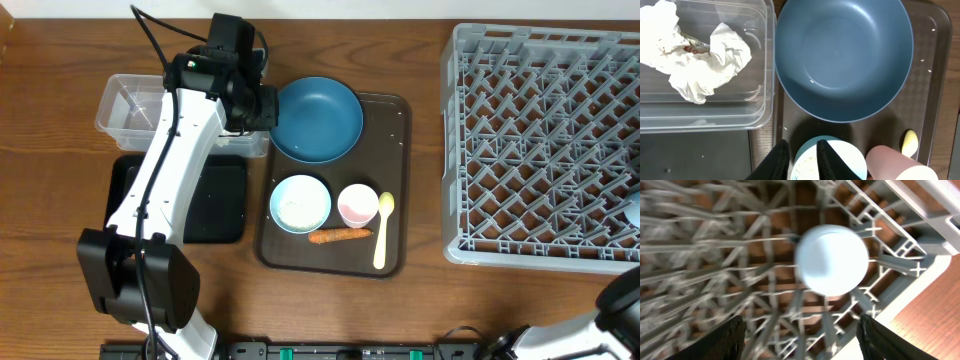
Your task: Sort waste into correct bins and load items into the dishwasher rack
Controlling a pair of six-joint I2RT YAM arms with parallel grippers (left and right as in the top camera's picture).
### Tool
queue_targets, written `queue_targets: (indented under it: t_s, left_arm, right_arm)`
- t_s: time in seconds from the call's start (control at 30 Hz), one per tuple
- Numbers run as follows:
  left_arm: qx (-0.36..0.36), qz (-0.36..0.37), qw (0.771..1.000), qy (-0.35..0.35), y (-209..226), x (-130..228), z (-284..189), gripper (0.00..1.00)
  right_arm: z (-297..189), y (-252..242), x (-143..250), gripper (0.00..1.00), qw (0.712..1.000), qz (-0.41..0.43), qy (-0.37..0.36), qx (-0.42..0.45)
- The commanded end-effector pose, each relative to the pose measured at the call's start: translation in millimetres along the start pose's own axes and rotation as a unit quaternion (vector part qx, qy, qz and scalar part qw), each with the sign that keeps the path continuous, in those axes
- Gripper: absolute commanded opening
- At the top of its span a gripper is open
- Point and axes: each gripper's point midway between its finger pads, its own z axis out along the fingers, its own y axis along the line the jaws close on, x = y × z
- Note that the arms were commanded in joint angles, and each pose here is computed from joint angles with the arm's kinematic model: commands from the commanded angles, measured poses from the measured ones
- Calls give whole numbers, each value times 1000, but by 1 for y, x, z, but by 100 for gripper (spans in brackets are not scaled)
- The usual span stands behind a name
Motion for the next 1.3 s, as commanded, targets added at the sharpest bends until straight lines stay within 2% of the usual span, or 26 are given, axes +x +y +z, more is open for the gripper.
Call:
queue_targets:
  t_s: [0.0, 0.1, 0.2, 0.37, 0.53, 0.8, 1.27]
  left_arm:
    - [0, 4, 1000, -4, 0, -2, -3, 27]
    - [2, 10, 1000, -1, -5, 0, -2, 35]
    - [5, 22, 1000, 4, -15, 5, 1, 42]
    - [9, 46, 999, 27, -33, 23, 9, 47]
    - [9, 71, 995, 64, -48, 50, 24, 48]
    - [6, 114, 986, 121, -68, 99, 45, 49]
    - [19, 182, 973, 140, -110, 132, 49, 49]
  right_arm:
    - [-31, 38, -1, 71, 995, -29, -20, -95]
    - [-40, 71, 12, 71, 984, -80, -6, -156]
    - [-41, 100, 31, 71, 975, -132, 14, -181]
    - [-44, 147, 59, 72, 957, -209, 34, -201]
    - [-48, 190, 89, 73, 937, -273, 45, -214]
    - [-52, 229, 125, 76, 914, -349, 48, -202]
    - [-56, 246, 139, 80, 902, -375, 46, -211]
